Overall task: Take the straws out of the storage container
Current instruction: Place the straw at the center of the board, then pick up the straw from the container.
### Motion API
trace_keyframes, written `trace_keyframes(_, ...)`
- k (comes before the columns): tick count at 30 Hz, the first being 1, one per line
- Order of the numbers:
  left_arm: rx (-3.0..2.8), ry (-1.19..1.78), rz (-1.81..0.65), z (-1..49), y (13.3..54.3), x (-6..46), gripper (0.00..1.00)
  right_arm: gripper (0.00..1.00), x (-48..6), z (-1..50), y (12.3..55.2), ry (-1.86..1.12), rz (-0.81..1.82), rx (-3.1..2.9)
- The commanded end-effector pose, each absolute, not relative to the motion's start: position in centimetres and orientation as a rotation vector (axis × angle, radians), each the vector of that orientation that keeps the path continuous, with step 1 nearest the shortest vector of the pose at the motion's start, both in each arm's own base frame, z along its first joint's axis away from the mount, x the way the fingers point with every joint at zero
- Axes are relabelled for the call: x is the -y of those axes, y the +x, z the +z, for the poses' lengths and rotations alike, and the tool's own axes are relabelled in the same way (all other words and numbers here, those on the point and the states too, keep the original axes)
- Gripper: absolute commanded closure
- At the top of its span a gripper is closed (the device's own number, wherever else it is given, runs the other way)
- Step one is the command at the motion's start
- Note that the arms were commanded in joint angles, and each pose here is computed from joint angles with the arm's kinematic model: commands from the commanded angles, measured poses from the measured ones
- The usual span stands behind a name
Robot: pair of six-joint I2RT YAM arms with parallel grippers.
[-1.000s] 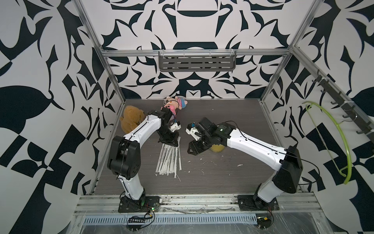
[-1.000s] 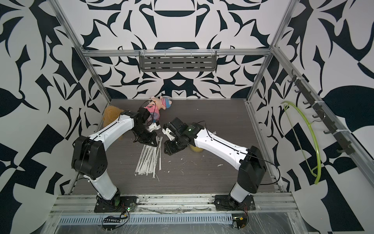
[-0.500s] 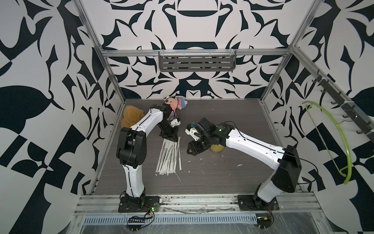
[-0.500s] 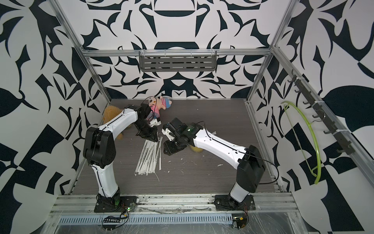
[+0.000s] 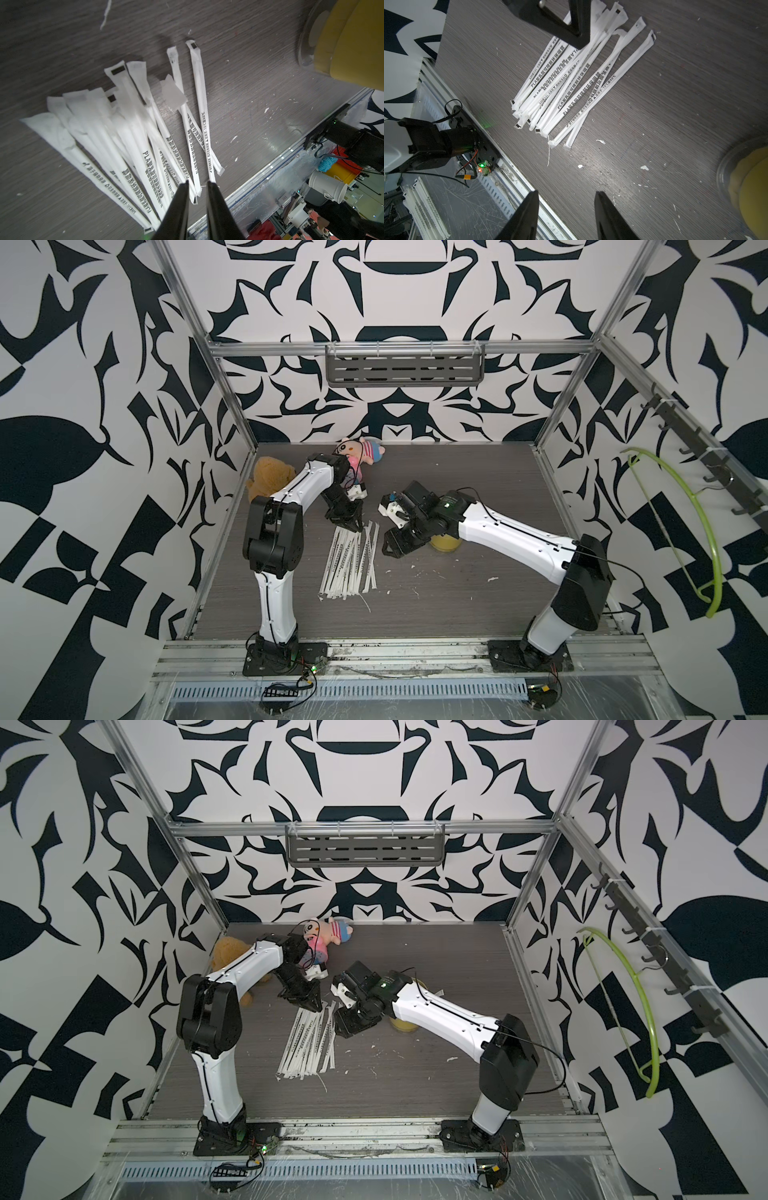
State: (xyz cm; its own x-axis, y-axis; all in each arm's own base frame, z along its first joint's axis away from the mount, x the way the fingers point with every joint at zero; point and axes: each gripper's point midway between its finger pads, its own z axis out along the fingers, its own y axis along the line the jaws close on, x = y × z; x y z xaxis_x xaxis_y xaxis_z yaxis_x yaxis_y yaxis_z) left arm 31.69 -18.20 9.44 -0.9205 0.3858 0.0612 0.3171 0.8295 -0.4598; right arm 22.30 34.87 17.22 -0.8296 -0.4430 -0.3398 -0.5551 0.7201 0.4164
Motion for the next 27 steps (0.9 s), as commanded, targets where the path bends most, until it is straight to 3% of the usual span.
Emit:
trace_keyframes(1, 2.876, -0.565, 0.716, 10.6, 31.6, 18.1, 0.79, 0.51, -34.8, 20.0, 22.9, -0.796, 0.757, -2.632)
trace_keyframes(12, 3.074, -0.638, 0.796, 15.1, 32.4, 18.3, 0.77, 0.51, -32.5, 25.6, 25.3, -0.795, 0.593, -2.445)
trace_keyframes(17, 3.263, -0.791, 0.916, 20.1, 32.4, 19.2, 0.72, 0.59, -29.0, 29.2, 26.8, -0.761, 0.5, -2.338)
trace_keyframes(20, 3.333, -1.019, 1.046, 23.5, 31.2, 21.0, 0.7, 0.63, -26.0, 30.8, 27.4, -0.7, 0.469, -2.317)
trace_keyframes(27, 3.237, -1.964, 1.386, 29.9, 24.7, 27.2, 0.6, 0.64, -16.5, 32.0, 27.3, -0.432, 0.229, -2.356)
